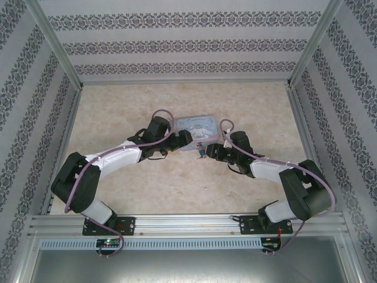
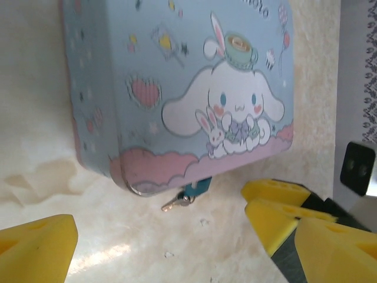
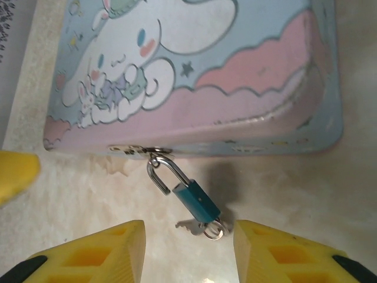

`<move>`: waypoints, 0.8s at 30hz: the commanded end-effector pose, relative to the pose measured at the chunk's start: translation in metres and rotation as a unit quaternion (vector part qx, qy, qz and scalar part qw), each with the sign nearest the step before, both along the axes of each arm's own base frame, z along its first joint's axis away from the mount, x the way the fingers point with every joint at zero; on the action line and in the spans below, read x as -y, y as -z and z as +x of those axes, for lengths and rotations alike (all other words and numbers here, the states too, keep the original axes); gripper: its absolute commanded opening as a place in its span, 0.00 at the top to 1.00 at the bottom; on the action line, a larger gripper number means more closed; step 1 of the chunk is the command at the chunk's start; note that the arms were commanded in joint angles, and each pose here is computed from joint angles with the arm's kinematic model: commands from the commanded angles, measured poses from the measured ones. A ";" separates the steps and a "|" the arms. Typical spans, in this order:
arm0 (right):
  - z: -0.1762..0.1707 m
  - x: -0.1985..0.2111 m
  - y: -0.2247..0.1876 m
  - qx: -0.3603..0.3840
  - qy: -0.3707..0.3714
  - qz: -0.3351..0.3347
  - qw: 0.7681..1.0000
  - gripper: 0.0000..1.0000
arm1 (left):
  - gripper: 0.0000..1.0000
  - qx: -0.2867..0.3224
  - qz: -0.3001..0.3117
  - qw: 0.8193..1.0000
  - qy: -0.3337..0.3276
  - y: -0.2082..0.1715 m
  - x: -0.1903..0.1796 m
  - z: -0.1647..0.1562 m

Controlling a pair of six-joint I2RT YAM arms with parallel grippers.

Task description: Unlock a padlock with a key

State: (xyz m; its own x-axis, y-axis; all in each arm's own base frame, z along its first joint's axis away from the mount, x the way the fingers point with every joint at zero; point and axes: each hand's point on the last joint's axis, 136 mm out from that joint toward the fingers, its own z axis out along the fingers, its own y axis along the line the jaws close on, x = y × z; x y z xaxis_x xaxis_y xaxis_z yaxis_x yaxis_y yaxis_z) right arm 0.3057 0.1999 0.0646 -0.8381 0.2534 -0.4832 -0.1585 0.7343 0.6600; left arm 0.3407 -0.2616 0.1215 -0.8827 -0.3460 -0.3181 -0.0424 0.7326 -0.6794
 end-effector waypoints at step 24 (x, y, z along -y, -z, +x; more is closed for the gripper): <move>0.011 -0.035 0.031 -0.009 -0.055 -0.018 0.998 0.68 | 0.05 -0.010 0.043 0.999 -0.002 0.006 -0.027 0.013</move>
